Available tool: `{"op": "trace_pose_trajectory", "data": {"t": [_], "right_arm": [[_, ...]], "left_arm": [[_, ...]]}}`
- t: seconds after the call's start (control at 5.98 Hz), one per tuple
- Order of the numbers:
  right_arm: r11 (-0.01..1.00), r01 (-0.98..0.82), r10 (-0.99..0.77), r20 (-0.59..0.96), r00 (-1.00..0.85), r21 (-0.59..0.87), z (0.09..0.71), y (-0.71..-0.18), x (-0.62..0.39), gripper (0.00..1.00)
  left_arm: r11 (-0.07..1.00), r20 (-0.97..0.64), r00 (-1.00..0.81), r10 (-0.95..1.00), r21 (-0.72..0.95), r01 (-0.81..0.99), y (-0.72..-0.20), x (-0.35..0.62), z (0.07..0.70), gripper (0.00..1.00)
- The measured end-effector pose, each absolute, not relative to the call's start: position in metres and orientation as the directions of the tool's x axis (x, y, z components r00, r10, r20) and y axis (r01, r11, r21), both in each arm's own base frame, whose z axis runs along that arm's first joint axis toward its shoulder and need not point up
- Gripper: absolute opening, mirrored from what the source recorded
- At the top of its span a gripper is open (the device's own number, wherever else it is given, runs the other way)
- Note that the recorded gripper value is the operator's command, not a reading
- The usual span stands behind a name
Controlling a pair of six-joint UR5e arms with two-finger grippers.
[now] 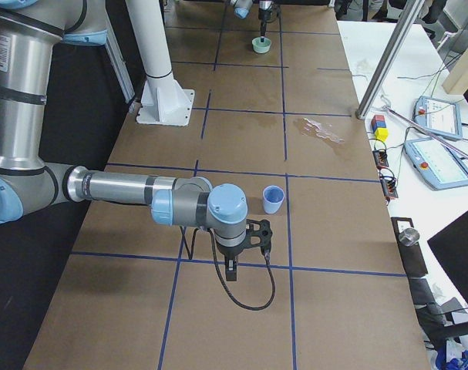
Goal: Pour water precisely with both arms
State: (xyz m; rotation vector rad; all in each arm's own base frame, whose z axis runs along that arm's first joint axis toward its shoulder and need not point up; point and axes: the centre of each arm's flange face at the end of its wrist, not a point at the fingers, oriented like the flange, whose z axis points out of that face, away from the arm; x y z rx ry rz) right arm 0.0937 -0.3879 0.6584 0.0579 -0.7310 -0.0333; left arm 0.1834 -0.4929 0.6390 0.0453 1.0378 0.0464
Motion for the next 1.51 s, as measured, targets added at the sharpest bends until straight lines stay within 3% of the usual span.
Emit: {"op": "trace_pose_trajectory", "data": {"t": [0.5, 1.0, 1.51], "right_arm": [[0.997, 0.014, -0.057, 0.666, 0.744, 0.07, 0.657, -0.389, 0.093, 1.0], [0.997, 0.017, -0.06, 0.665, 0.744, 0.071, 0.657, -0.39, 0.092, 1.0], [0.996, 0.014, -0.066, 0.664, 0.745, 0.083, 0.656, -0.391, 0.092, 1.0]], "left_arm": [[0.993, -0.852, 0.517, 0.077, 0.113, 0.037, -0.506, 0.136, 0.635, 1.0], [0.976, -0.77, 0.608, 0.195, 0.216, -0.04, -0.523, 0.047, 0.653, 1.0], [0.978, -0.682, 0.7, 0.209, 0.16, -0.136, -0.513, -0.032, 0.605, 1.0]]}}
